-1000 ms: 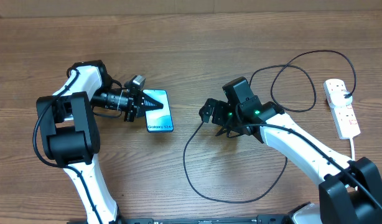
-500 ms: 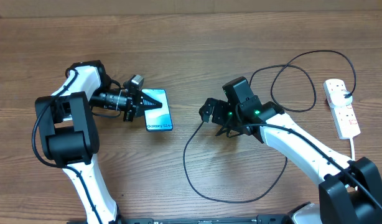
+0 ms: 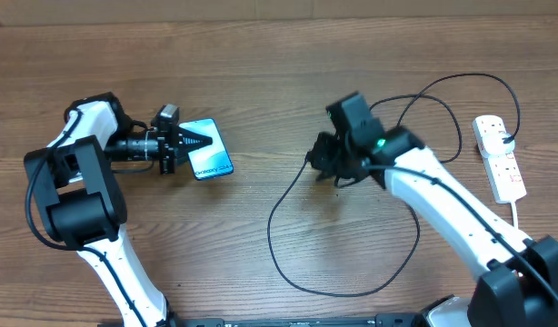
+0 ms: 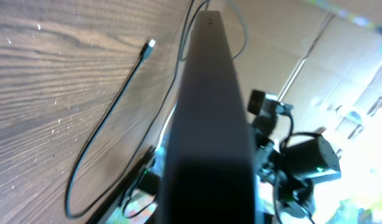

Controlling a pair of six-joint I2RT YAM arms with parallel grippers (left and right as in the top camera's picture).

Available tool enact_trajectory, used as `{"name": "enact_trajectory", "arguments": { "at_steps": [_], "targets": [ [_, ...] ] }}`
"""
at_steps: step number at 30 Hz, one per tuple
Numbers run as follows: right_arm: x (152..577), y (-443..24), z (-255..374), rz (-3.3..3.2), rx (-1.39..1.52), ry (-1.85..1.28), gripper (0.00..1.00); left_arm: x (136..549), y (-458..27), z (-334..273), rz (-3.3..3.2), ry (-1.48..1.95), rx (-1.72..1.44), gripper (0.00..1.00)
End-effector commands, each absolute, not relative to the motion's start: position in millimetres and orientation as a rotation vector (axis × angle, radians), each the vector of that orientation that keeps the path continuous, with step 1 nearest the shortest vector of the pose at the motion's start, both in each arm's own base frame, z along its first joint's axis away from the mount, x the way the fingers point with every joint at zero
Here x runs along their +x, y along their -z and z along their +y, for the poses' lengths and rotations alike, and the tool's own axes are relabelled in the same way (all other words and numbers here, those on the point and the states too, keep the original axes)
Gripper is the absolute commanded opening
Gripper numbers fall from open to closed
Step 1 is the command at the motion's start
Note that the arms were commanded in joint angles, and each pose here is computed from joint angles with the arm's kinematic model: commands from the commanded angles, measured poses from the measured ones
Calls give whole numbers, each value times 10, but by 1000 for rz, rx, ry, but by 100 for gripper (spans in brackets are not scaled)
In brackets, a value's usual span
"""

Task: Plug charger to phone and switch on socket
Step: 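Move the right gripper over the black cable's USB-C plug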

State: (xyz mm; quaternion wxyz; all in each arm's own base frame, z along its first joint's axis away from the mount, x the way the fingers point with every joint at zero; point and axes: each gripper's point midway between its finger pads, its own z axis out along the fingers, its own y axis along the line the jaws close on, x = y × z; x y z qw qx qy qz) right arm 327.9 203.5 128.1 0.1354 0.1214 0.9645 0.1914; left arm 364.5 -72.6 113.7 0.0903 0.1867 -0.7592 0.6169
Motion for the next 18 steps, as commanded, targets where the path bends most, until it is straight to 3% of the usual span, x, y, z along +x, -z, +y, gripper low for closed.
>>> {"name": "enact_trajectory", "arguments": {
  "at_steps": [1,5,8,9,10,18],
  "targets": [
    [3526,-1691,1976,2694,367,-515,28,3743,-1303,-701,-2258,-1942,546,4],
    [3527,-1601,1979,2735,402,-484,36,3738,-1298,-709,-2271,-1943,526,4],
    [3506,-1302,1990,2809,418,-398,55,3736,-1298,-718,-2272,-1943,520,4],
    [3514,-1227,2032,2821,409,-390,53,3735,-1298,-718,-2273,-1943,520,4],
    [3518,-1138,2099,2833,396,-384,45,3734,-1296,-719,-2273,-1940,519,4],
    [3723,-660,2228,2725,440,-121,43,3697,-1250,-715,-2293,-1898,506,4]
  ]
}}
